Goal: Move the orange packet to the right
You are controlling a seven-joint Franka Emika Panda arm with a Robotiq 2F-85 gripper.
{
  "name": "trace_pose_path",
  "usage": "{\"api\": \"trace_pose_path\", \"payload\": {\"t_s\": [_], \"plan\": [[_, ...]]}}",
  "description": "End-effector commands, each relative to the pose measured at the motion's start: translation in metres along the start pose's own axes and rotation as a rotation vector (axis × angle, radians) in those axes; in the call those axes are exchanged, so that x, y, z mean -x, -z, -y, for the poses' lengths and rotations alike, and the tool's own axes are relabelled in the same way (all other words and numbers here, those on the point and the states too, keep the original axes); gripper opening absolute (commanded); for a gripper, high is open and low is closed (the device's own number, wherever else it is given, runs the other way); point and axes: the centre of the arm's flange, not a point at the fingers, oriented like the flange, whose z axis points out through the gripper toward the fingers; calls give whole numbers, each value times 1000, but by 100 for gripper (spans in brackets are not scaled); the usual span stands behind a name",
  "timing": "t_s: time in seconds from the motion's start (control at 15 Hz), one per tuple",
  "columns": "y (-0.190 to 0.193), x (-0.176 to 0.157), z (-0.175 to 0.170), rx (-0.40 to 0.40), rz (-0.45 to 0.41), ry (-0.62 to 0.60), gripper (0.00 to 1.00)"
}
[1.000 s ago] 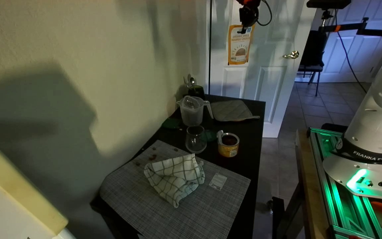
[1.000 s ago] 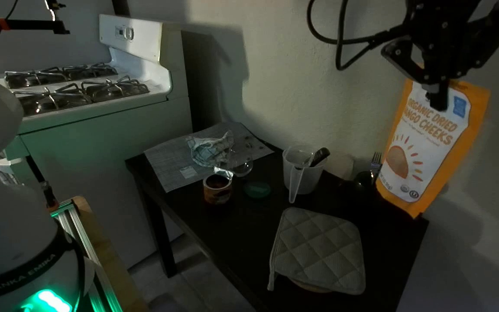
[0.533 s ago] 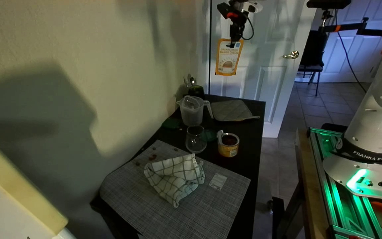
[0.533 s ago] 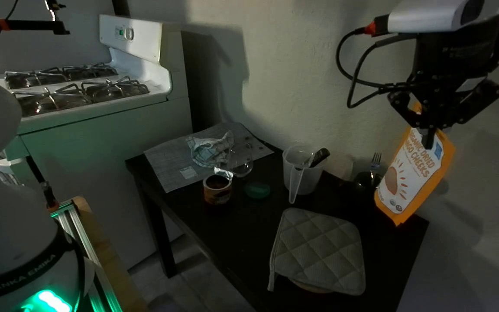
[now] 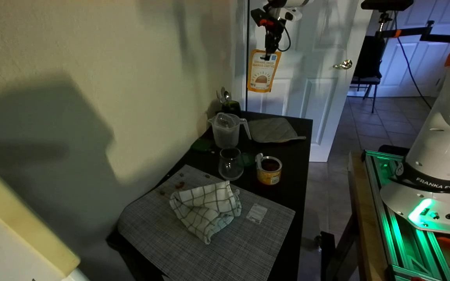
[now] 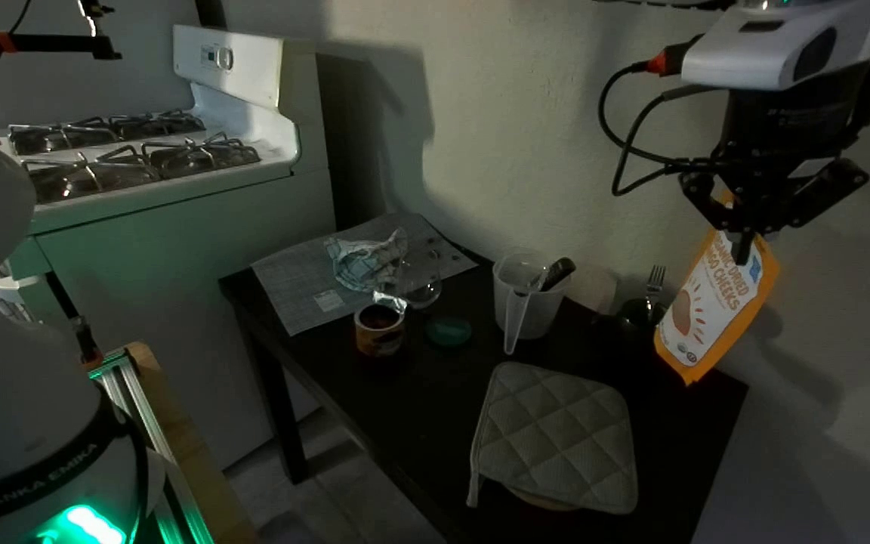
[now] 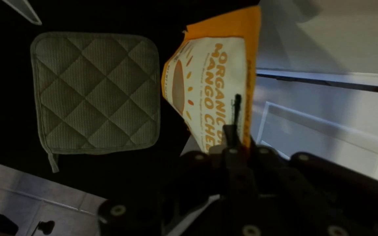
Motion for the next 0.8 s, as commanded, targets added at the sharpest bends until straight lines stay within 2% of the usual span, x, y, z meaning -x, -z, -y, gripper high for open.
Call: {"api": "trace_pose_path", "payload": {"t_s": [0.0,0.27,0.73], "plan": [[-42,22,13,-31,40,-87,1],[-68,31,28,-101,20,-162,1],[-112,47,50,-124,-11,-259,1]]}}
